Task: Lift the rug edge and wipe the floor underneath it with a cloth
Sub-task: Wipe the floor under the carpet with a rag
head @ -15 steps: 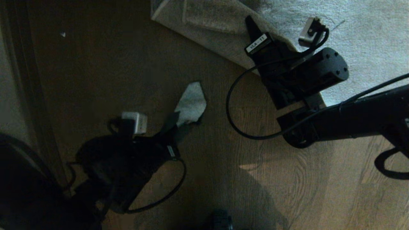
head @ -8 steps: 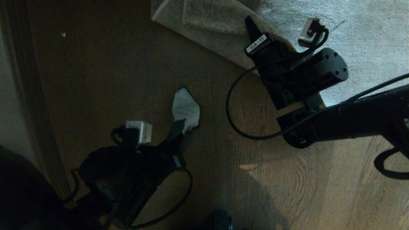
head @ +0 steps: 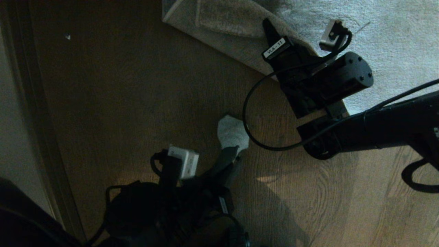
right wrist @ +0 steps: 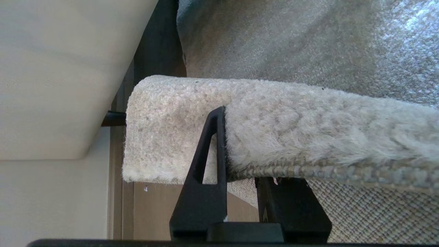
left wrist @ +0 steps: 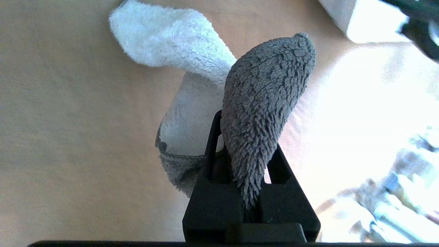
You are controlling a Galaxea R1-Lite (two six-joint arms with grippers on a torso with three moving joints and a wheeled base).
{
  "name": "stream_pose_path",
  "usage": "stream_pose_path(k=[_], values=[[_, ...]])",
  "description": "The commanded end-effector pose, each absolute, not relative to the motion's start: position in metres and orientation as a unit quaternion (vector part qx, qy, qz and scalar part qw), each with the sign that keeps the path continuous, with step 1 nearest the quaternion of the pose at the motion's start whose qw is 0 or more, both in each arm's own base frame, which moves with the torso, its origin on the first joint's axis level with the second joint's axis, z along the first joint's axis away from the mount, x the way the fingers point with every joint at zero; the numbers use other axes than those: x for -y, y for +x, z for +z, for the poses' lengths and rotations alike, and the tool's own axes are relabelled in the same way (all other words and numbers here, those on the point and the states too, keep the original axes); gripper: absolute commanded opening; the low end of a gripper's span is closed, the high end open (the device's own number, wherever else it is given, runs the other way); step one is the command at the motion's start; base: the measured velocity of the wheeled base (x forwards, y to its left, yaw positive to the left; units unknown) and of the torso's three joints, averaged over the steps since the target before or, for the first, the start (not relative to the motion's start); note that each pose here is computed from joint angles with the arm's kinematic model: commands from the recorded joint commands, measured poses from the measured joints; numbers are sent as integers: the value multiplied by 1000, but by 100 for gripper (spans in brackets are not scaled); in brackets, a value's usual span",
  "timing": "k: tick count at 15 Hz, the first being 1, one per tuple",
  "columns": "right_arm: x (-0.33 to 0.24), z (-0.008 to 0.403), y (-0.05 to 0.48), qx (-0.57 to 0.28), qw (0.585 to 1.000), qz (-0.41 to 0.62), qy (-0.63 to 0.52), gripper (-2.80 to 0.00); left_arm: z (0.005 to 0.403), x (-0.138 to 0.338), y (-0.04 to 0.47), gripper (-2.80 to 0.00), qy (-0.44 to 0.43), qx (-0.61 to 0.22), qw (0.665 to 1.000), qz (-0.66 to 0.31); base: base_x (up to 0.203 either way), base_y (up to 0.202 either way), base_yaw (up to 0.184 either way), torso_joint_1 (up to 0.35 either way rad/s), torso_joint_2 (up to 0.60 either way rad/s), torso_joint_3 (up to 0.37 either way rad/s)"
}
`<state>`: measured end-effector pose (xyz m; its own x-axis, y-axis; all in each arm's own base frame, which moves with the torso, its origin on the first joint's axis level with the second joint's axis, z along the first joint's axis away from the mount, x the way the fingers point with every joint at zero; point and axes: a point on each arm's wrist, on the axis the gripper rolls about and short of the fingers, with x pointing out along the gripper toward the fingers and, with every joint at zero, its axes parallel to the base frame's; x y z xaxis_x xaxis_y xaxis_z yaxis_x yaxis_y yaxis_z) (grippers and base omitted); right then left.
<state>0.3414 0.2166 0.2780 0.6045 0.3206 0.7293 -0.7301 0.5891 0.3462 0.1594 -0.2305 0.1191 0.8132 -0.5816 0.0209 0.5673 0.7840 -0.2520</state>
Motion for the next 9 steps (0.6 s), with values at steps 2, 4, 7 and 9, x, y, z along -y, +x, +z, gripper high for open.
stream_pose_path(k=[2, 4, 7, 9], values=[[-215, 280, 340, 327, 827, 316, 330, -280, 111, 245, 157, -280, -125, -31, 939, -319, 0, 0, 0, 0, 0, 0], [-215, 280, 340, 328, 828, 315, 330, -280, 108, 252, 164, -280, -127, -31, 939, -317, 0, 0, 0, 0, 0, 0], [-213, 280, 341, 332, 826, 314, 330, -280, 106, 261, 169, -280, -130, -27, 939, -317, 0, 0, 0, 0, 0, 0], [-211, 280, 342, 334, 827, 311, 329, -280, 102, 266, 174, -280, -130, -27, 940, -315, 0, 0, 0, 0, 0, 0]])
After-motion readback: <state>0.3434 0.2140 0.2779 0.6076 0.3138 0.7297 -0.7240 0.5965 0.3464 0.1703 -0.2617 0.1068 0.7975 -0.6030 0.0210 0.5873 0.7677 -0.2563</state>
